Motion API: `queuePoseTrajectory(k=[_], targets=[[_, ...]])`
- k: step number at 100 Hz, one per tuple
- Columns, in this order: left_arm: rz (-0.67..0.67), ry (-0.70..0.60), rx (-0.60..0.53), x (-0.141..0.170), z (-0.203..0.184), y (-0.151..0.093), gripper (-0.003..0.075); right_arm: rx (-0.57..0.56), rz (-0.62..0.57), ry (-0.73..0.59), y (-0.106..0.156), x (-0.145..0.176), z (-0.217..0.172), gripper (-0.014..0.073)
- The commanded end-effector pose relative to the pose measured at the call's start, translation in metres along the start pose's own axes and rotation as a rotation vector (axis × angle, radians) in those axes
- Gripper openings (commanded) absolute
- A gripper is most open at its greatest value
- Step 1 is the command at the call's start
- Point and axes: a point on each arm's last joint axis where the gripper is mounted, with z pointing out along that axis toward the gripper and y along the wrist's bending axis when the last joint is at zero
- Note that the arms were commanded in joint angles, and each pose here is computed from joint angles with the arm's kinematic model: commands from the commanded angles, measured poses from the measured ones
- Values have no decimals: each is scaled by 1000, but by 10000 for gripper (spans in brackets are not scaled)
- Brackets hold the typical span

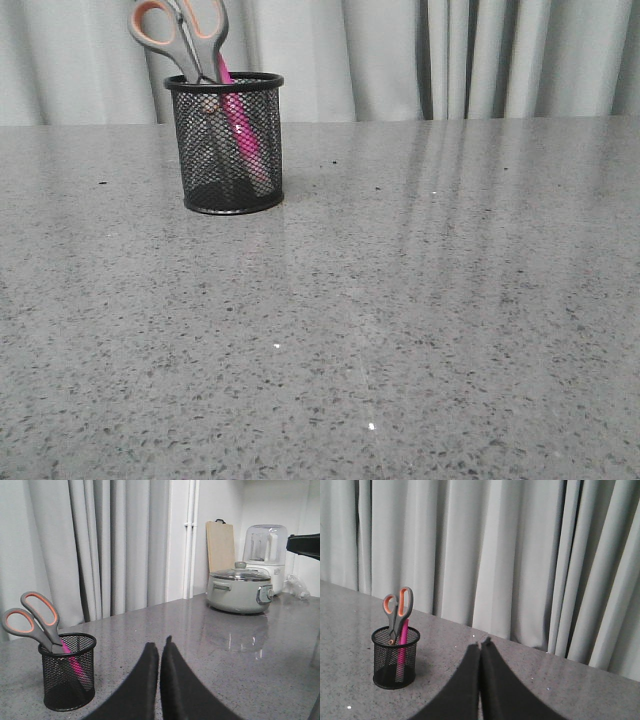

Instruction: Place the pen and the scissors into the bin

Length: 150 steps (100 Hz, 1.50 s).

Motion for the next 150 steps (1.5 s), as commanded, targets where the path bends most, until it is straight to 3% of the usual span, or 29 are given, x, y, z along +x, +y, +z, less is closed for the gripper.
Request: queuePoseTrajectory(k=[1, 81, 94, 104, 115, 129, 134, 150], targets=[[-47, -47, -11, -10, 0, 2, -19, -4, -16, -35, -1, -8, 0, -58], [-25, -41, -20, -9, 0, 2, -19, -4, -16, -35, -1, -8, 0, -58], [212, 106, -127, 7, 0, 13, -19, -4, -16, -35, -1, -8, 0, -58], [239, 205, -278, 31, 1, 30, -19, -4, -16, -35, -1, -8, 0, -58], [242, 183, -448, 51, 0, 47, -19, -4, -16, -35, -1, -8, 0, -58], [325, 204, -526, 74, -4, 54, -19, -4, -16, -35, -1, -8, 0, -58], [325, 230, -543, 83, -6, 56, -19, -4, -16, -35, -1, -8, 0, -58], [148, 245, -602, 105, -8, 60, -19, -4, -16, -35, -1, -8, 0, -58]])
